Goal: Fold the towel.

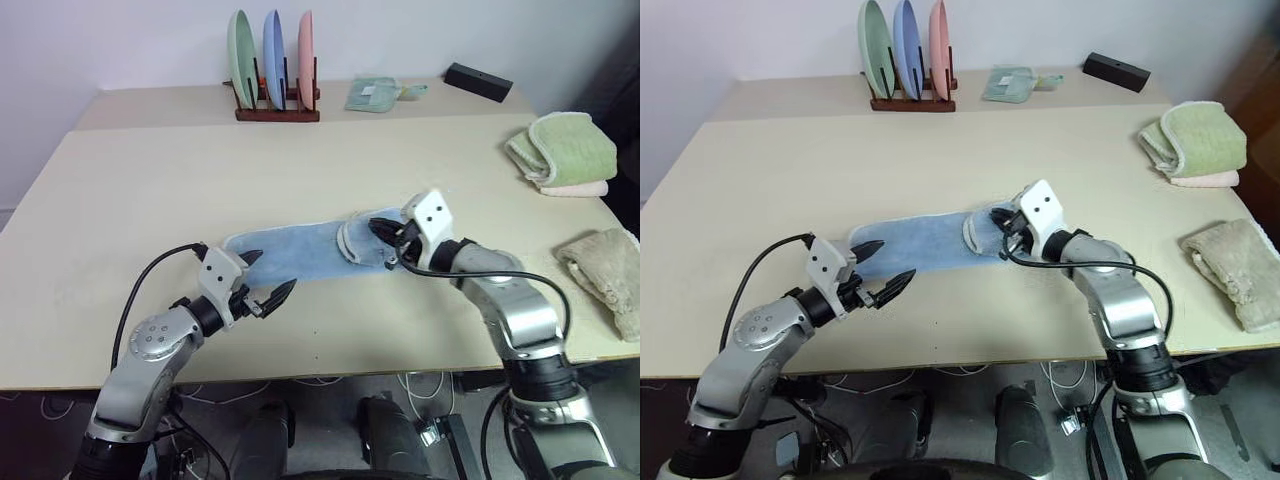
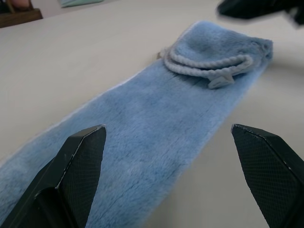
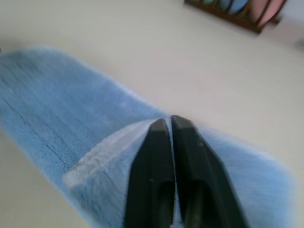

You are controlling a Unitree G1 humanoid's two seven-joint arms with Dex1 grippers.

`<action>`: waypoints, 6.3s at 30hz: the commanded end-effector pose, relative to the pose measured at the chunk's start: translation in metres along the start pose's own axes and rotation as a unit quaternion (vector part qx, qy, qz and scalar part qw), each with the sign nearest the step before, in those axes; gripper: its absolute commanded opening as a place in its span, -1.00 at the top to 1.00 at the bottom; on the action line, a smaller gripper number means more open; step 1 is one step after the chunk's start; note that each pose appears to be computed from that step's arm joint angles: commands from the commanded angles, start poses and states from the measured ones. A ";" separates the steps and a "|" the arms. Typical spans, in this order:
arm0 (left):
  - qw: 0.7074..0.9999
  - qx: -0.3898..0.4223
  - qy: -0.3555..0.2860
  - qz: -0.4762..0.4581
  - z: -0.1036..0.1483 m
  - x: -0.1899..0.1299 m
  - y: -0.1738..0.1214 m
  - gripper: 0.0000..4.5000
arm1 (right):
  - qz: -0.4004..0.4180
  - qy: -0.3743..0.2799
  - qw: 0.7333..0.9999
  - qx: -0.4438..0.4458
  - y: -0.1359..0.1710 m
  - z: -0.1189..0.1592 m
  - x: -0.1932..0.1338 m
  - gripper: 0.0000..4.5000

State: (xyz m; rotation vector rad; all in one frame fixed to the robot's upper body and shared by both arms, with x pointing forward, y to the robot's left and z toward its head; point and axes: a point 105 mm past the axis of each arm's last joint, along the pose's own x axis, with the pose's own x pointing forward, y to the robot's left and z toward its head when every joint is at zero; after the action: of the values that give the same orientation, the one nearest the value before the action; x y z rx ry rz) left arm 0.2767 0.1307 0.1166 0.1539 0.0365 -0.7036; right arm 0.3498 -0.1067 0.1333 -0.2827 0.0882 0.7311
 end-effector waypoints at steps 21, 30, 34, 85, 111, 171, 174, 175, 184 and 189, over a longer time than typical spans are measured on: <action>0.899 -0.404 0.009 0.167 -0.025 -0.053 -0.011 -1.00 | 0.072 -0.106 0.979 -0.157 0.012 0.061 -0.009 -0.84; 0.797 -0.546 -0.020 0.259 -0.036 -0.025 0.026 -1.00 | 0.135 -0.123 0.968 -0.172 0.046 0.063 -0.011 -0.84; 0.760 -0.575 -0.030 0.300 -0.044 -0.016 0.041 -0.77 | 0.144 -0.121 0.967 -0.170 0.055 0.061 -0.014 -0.86; 0.992 -0.123 -0.023 -0.028 0.057 0.025 0.014 -0.47 | 0.069 -0.074 0.986 -0.133 0.043 0.034 -0.022 -0.74; 0.984 -0.073 0.105 0.121 -0.044 0.022 0.069 0.90 | 0.103 0.036 0.993 -0.050 0.082 -0.004 0.081 1.00; 0.997 0.006 -0.069 0.019 0.027 0.018 0.015 0.92 | -0.422 -0.159 0.712 0.538 -0.174 -0.019 -0.068 0.98; 0.997 0.005 -0.077 0.001 0.032 0.027 0.008 0.92 | -0.453 -0.134 0.677 0.564 -0.172 -0.044 -0.074 0.98; 0.997 0.006 -0.076 -0.002 0.032 0.028 0.007 0.92 | -0.459 -0.132 0.670 0.568 -0.171 -0.048 -0.076 0.98; 0.998 0.007 -0.067 -0.006 0.025 0.025 0.004 0.92 | -0.466 -0.154 0.666 0.561 -0.171 -0.047 -0.091 0.38; 0.998 0.008 -0.066 0.005 0.024 0.023 0.010 0.92 | -0.468 -0.160 0.734 0.465 -0.175 -0.018 -0.106 -0.73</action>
State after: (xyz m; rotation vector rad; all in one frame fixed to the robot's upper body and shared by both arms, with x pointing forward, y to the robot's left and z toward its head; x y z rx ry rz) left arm 0.2999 0.1147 0.1314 0.1025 -0.0598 -0.7187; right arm 0.3919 -0.2999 0.1376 0.8463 0.0791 -0.3924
